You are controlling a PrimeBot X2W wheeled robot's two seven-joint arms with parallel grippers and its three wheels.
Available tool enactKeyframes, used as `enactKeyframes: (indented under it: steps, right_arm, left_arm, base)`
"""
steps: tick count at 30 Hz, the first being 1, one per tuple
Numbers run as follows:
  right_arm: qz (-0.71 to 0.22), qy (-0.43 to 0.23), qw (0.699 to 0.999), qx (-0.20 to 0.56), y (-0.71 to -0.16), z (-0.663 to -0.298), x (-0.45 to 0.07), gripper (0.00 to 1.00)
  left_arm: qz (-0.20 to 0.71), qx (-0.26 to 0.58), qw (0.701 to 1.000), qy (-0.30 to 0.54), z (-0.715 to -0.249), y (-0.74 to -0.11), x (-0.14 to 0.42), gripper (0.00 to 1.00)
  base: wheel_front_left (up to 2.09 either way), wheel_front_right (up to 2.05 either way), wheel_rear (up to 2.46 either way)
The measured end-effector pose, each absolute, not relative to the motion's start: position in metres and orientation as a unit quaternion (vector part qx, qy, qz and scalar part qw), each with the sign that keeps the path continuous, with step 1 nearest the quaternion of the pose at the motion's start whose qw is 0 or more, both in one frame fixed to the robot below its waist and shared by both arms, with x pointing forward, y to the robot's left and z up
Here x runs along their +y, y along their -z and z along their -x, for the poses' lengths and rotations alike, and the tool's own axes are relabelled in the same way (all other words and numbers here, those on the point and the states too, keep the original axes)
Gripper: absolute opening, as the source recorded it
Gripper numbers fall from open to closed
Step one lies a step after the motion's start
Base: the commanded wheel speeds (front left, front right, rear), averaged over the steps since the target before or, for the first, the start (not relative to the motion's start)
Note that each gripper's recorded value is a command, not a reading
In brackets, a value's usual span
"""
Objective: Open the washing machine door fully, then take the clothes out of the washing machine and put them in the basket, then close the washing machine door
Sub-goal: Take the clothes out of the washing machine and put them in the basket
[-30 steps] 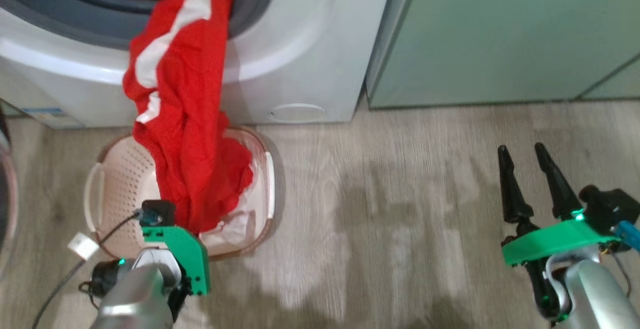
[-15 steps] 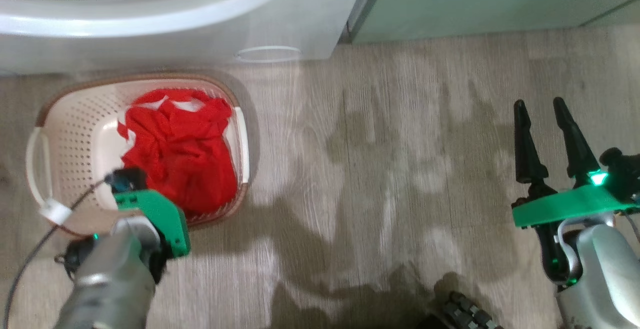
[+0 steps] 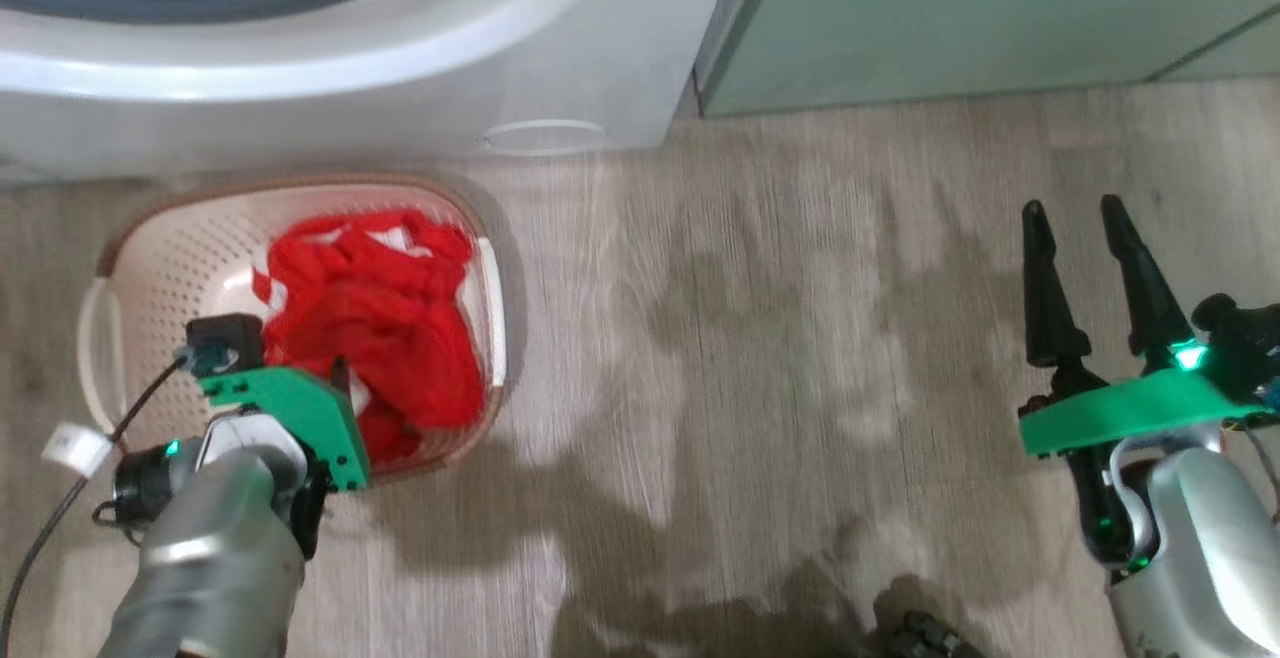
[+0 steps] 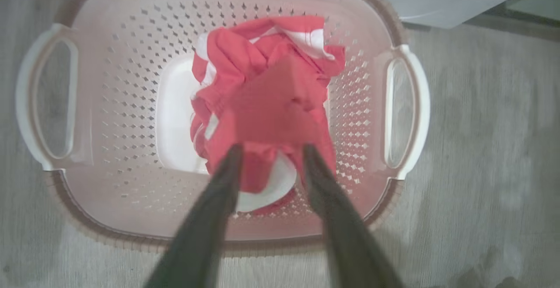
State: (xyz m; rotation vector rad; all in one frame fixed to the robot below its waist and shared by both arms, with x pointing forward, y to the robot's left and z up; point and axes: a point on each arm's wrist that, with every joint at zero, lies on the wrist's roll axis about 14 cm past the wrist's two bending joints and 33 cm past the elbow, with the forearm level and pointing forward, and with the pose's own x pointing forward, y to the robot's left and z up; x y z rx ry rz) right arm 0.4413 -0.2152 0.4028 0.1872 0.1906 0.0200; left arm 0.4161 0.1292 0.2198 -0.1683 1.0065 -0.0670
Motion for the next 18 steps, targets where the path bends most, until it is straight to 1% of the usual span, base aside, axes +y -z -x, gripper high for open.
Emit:
enactKeyframes:
  steps: [4,11,15,16,18]
  right_arm:
    - [-0.096,-0.02,0.992,0.077,-0.42,-0.435,-0.209,1.0]
    - [-0.107,-0.031,0.992,0.056,-0.444,-0.409,-0.197,1.0]
    - [-0.115,-0.039,0.992,0.033,-0.462,-0.397,-0.189,1.0]
    - [-0.119,-0.044,0.992,0.022,-0.47,-0.391,-0.185,1.0]
    - [-0.121,-0.047,0.991,0.012,-0.477,-0.385,-0.181,1.0]
  left_arm:
    - [0.081,0.418,0.904,0.035,-0.425,-0.249,0.136,1.0]
    - [0.081,0.33,0.94,0.038,-0.429,-0.303,0.155,1.0]
    - [0.086,0.246,0.965,0.036,-0.44,-0.352,0.168,1.0]
    - [0.088,0.215,0.972,0.035,-0.438,-0.371,0.174,1.0]
    - [0.083,0.186,0.978,0.036,-0.433,-0.388,0.179,1.0]
  base:
    - [0.0,0.0,0.0]
    - [0.0,0.0,0.0]
    - [0.0,0.0,0.0]
    - [0.0,0.0,0.0]
    - [0.0,0.0,0.0]
